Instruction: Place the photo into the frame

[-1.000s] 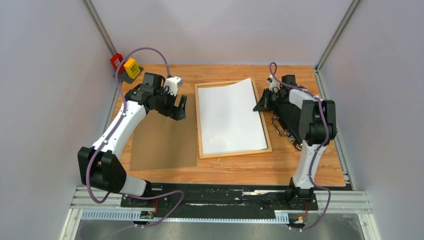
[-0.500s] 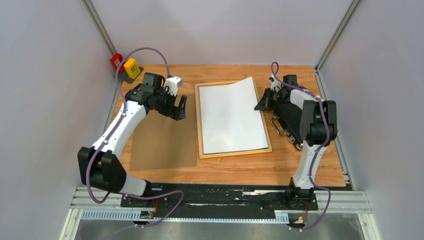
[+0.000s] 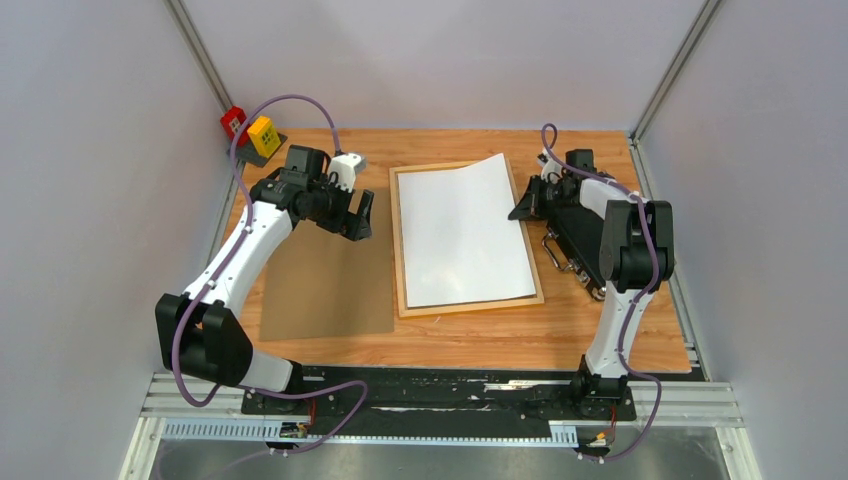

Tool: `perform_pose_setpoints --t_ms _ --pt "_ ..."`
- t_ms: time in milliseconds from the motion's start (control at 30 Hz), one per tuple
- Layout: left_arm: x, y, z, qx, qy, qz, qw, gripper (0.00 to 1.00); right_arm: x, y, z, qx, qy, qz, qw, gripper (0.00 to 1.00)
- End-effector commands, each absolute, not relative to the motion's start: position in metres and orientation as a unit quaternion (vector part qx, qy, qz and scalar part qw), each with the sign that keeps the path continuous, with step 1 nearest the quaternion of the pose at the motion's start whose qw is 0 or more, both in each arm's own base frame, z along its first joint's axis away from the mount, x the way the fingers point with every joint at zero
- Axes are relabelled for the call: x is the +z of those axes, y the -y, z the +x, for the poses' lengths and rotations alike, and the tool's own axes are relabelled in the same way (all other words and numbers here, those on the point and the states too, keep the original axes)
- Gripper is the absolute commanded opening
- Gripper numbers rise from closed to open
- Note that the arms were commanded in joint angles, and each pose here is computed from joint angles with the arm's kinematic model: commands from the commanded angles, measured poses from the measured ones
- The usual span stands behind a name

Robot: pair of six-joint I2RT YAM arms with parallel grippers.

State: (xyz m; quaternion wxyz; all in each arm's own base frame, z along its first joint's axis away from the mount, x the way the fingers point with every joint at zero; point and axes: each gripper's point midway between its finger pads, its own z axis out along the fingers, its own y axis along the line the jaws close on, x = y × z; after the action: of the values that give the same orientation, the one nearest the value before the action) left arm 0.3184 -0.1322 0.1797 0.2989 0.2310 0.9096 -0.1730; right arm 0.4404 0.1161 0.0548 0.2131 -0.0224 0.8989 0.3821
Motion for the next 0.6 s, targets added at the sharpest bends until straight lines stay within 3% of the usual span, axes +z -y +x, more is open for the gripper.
perform_pose_setpoints --t_ms 0,567 --pt "0.1886 0.1331 0.3210 -0.174 -0.902 0.237 0.316 0.98 0.0726 -0.1204 0.4466 0.387 -0.889 -0.045 0.241 0.00" --pt "0.1881 0.1335 0.3210 -0.174 -0.902 0.238 0.316 0.98 0.0643 -0.1245 0.4464 0.378 -0.895 -0.057 0.231 0.00"
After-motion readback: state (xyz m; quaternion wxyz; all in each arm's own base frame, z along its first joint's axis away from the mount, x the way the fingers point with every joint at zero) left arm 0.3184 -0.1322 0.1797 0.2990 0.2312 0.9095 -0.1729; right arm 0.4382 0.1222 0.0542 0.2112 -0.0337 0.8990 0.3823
